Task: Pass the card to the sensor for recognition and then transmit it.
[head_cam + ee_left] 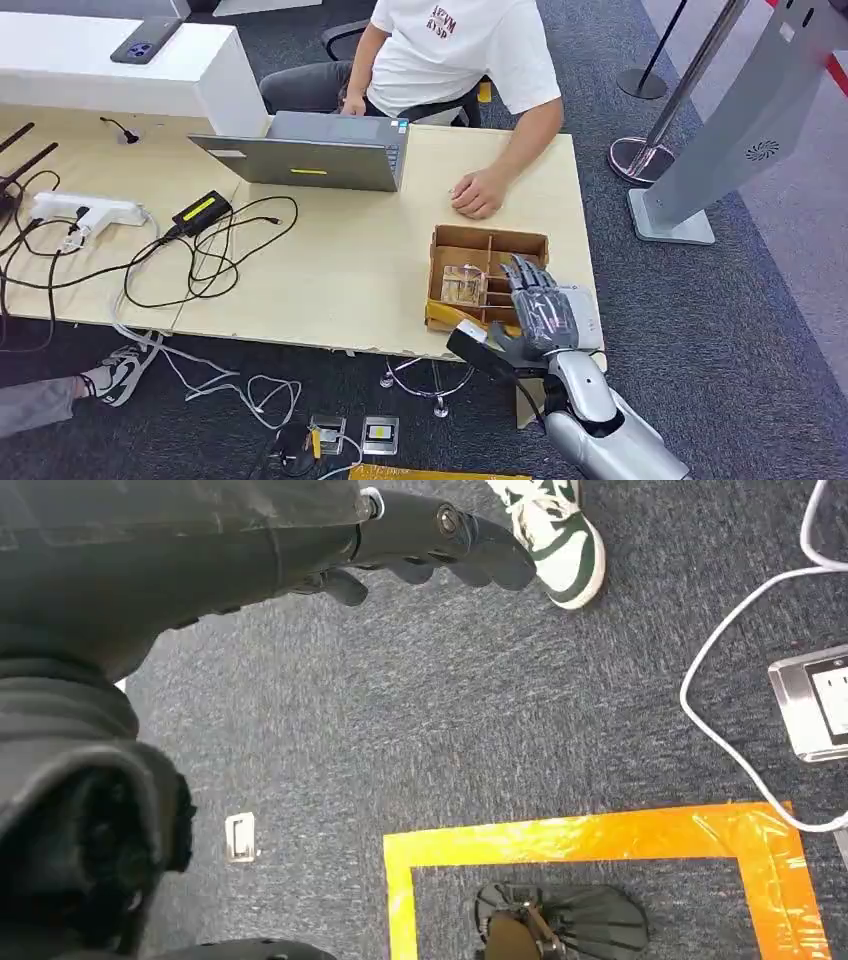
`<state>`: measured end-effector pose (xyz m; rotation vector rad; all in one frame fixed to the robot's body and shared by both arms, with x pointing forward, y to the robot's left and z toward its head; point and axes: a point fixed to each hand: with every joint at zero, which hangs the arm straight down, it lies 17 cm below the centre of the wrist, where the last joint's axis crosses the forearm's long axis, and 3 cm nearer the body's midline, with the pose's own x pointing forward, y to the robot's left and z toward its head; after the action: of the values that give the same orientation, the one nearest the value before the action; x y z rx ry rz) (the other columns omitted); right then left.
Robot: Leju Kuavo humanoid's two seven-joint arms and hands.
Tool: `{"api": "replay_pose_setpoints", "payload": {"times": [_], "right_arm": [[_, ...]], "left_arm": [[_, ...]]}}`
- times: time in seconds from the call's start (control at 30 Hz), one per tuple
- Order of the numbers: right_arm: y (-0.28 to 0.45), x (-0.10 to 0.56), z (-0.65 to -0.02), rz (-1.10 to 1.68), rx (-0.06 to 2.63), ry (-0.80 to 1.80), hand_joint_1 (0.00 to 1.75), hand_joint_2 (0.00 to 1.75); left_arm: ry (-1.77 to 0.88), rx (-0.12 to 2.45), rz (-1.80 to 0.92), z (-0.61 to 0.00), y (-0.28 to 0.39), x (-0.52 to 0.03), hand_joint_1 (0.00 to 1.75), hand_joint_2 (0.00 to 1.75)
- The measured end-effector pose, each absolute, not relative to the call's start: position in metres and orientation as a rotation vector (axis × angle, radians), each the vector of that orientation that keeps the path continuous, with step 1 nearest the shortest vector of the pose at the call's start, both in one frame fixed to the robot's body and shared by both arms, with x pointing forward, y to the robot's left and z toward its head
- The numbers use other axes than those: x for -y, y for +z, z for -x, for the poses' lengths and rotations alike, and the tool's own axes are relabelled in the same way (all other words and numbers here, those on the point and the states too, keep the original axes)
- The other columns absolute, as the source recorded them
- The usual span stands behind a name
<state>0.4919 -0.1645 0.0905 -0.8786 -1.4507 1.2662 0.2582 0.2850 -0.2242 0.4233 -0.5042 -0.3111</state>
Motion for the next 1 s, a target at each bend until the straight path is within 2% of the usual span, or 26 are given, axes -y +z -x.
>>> {"api": "replay_pose_setpoints", "payload": {"times": [0.17, 0.27, 0.3, 0.43, 0.57, 0.6, 0.67, 1.0], "right_arm": [[0.0849, 0.1672, -0.4919, 0.875, 1.431, 1.273, 1.75, 1.75], [0.0825, 0.1678, -0.4919, 0.872, 1.424, 1.276, 1.68, 1.75], [0.0825, 0.1678, -0.4923, 0.872, 1.423, 1.276, 1.61, 1.75], [0.0818, 0.1664, -0.4926, 0.859, 1.426, 1.278, 1.59, 1.75], [0.0812, 0.1655, -0.4924, 0.851, 1.431, 1.275, 1.61, 1.75], [0.0813, 0.1658, -0.4926, 0.852, 1.432, 1.274, 1.71, 1.75], [0.0814, 0.1657, -0.4927, 0.853, 1.435, 1.272, 1.75, 1.75], [0.0912, 0.1670, -0.4955, 0.885, 1.485, 1.227, 1.75, 1.75]], "left_arm": [[-0.305, 0.502, -0.425, -0.2576, -0.2244, -0.2857, 0.00, 0.00], [-0.296, 0.498, -0.426, -0.2560, -0.2250, -0.2867, 0.00, 0.00], [-0.293, 0.497, -0.427, -0.2553, -0.2252, -0.2871, 0.00, 0.00], [-0.283, 0.496, -0.432, -0.2551, -0.2251, -0.2888, 0.00, 0.00], [-0.279, 0.497, -0.436, -0.2556, -0.2246, -0.2897, 0.00, 0.00], [-0.279, 0.497, -0.437, -0.2557, -0.2245, -0.2899, 0.00, 0.00], [-0.279, 0.498, -0.439, -0.2558, -0.2244, -0.2903, 0.00, 0.00], [-0.288, 0.501, -0.440, -0.2565, -0.2241, -0.2894, 0.00, 0.00]]}}
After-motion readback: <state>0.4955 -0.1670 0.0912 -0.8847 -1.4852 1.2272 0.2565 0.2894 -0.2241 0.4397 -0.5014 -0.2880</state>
